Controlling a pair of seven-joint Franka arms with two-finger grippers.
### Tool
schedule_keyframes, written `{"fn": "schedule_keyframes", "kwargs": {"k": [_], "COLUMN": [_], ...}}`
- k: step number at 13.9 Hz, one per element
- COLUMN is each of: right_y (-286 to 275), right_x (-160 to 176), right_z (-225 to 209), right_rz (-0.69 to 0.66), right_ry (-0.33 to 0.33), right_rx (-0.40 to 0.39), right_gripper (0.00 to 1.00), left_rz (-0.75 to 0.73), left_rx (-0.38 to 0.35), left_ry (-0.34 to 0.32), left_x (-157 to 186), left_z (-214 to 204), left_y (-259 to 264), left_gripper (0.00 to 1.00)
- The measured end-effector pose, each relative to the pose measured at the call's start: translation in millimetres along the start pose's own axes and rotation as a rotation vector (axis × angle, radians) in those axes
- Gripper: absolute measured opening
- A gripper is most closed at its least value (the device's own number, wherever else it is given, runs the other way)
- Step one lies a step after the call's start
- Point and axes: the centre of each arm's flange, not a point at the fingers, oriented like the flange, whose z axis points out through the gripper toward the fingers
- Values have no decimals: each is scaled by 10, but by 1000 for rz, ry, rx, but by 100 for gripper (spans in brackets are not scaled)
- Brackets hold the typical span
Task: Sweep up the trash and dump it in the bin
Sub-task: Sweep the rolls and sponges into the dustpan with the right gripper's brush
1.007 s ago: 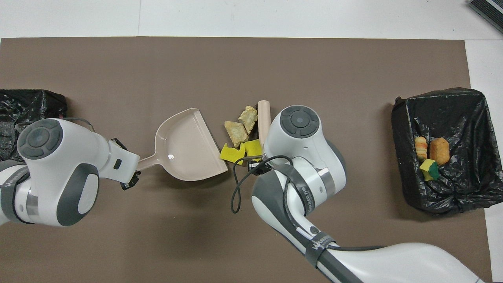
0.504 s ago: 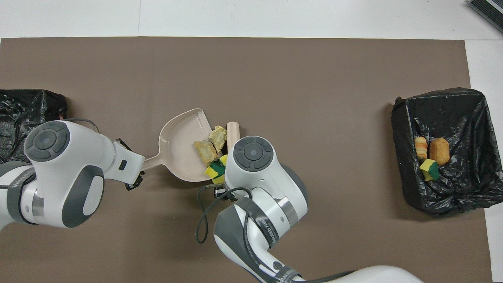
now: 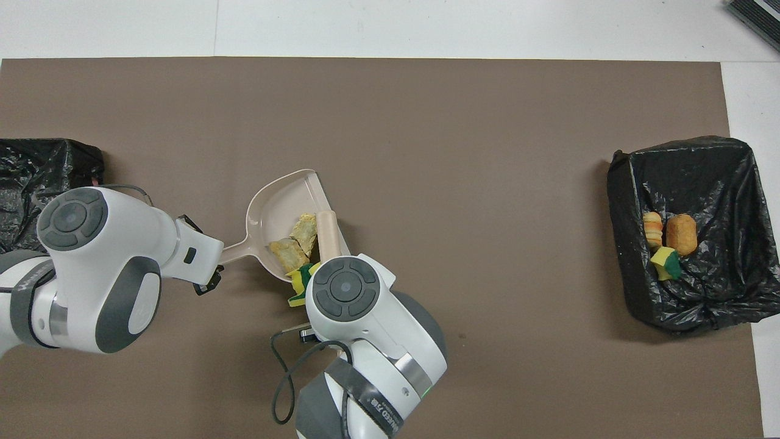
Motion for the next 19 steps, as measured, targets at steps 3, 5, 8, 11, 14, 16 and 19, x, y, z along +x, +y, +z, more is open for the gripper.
{"fn": "schedule_keyframes", "kwargs": {"k": [3, 5, 8, 11, 14, 16, 19], "right_y": [-77, -67, 9, -6, -39, -54, -83], "right_x": [-137, -159, 13, 190, 261, 222, 1], "right_z": [-286, -446, -534, -643, -668, -630, -677], "right_rz": [23, 29, 57, 69, 71, 113, 193], "right_ry": [21, 48, 101, 135, 137, 108, 31], "right_rx": [44, 63, 110, 151, 164, 150, 88], "right_gripper": [27, 27, 27, 27, 27, 27, 27], "left_rz": [-8, -21, -37, -43, -78, -114, -124], "left_rx": [-2, -4, -10, -12, -14, -14, -14], "left_ry": [-2, -3, -6, -7, -8, -9, -9], "left_x": [-5, -16, -75, -89, -92, -93, -87], "left_z": [11, 15, 28, 34, 38, 37, 44], "left_y": [4, 0, -29, -34, -32, -33, -29], "left_gripper": [33, 33, 33, 33, 33, 54, 71]}}
